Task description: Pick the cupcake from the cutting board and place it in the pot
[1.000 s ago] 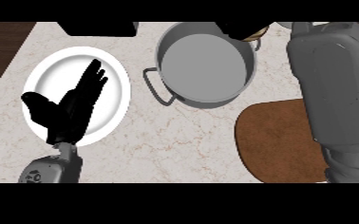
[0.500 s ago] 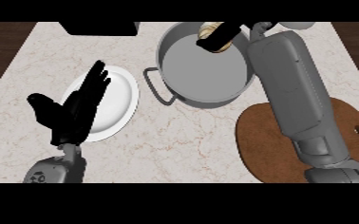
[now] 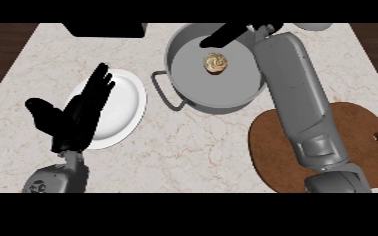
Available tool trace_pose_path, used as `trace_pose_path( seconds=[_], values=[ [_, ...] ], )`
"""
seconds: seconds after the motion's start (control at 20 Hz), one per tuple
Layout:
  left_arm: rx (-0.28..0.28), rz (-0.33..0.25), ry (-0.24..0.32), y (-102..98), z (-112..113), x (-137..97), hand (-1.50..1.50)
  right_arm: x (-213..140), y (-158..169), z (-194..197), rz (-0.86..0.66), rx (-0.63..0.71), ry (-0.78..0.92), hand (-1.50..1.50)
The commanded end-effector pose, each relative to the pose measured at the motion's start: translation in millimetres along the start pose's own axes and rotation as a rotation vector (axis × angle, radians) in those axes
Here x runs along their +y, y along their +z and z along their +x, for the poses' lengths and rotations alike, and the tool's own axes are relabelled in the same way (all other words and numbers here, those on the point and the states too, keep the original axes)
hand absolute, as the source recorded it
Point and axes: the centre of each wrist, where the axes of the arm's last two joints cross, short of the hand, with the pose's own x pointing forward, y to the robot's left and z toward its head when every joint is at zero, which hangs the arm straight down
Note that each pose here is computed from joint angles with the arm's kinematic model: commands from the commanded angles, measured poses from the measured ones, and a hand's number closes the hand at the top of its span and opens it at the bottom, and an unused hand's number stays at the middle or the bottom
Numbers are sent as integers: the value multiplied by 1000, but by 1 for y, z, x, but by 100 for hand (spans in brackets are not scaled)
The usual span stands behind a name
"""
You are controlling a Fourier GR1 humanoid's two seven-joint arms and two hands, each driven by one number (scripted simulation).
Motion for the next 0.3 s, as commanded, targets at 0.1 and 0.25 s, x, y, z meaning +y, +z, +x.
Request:
trace_pose_path(
  seconds=[0.1,0.25],
  values=[
    [3,-4,1,6,4,3,0,-27,0,-19,-246,-81,-188,-150],
    [9,0,16,-7,5,-5,0,-43,-2,-22,-307,-60,-216,-150]
  ],
)
